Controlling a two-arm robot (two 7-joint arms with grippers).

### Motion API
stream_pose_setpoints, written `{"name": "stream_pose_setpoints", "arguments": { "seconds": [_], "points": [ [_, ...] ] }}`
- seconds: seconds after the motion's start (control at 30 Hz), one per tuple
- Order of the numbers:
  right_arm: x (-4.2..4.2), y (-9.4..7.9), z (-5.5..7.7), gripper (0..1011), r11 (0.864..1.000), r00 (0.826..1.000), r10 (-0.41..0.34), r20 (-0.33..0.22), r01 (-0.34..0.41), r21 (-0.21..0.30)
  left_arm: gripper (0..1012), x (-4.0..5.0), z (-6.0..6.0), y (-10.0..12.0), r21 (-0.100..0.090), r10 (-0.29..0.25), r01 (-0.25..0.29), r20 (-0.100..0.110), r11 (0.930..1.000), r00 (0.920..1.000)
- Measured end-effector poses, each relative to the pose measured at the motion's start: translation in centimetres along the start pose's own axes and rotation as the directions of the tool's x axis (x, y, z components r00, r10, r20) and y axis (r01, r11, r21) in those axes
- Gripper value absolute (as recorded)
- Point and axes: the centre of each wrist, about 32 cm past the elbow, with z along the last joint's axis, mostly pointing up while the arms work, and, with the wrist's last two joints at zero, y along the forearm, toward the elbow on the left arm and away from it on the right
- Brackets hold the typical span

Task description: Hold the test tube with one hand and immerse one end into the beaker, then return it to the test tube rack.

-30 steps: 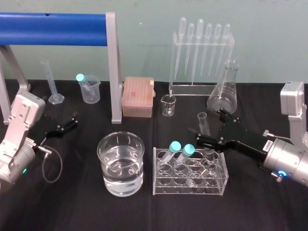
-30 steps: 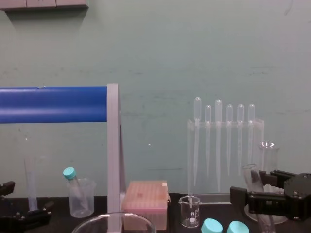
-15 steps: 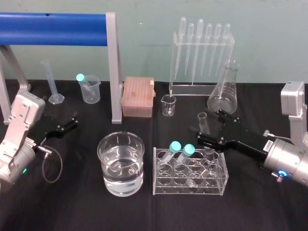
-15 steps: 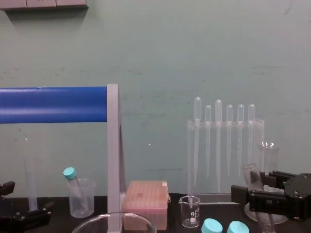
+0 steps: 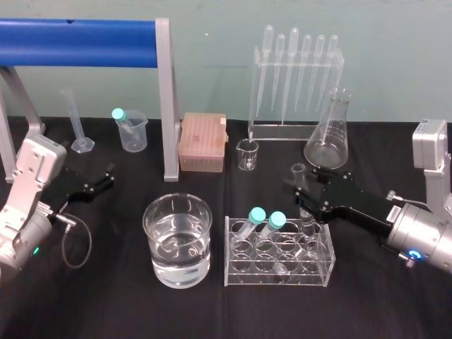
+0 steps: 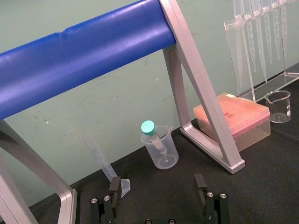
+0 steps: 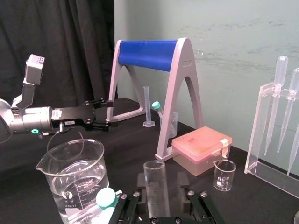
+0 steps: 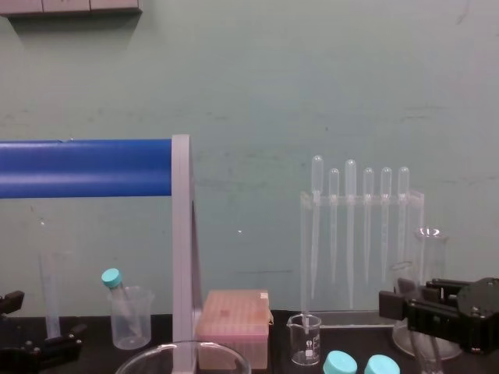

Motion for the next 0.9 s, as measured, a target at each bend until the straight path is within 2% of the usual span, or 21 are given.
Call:
{"name": "stream_pose_setpoints", "arguments": {
  "seconds": [0.23, 0.73, 0.9],
  "points": [
    [0.0, 0.0, 0.0, 235, 1.0, 1.0, 0.0, 0.0, 0.0, 0.0, 1000, 0.0, 0.0, 0.0, 0.0, 0.0, 0.0, 0.0, 1.0, 1.0],
    [0.0, 0.0, 0.0, 227, 1.0, 1.0, 0.0, 0.0, 0.0, 0.0, 1000, 0.0, 0.0, 0.0, 0.0, 0.0, 0.0, 0.0, 1.0, 1.0],
    [0.04, -0.15, 0.32, 227, 1.0, 1.0, -0.008, 0.011, 0.008, 0.026, 1000, 0.0, 0.0, 0.0, 0.0, 0.0, 0.0, 0.0, 1.0, 1.0]
  ]
}}
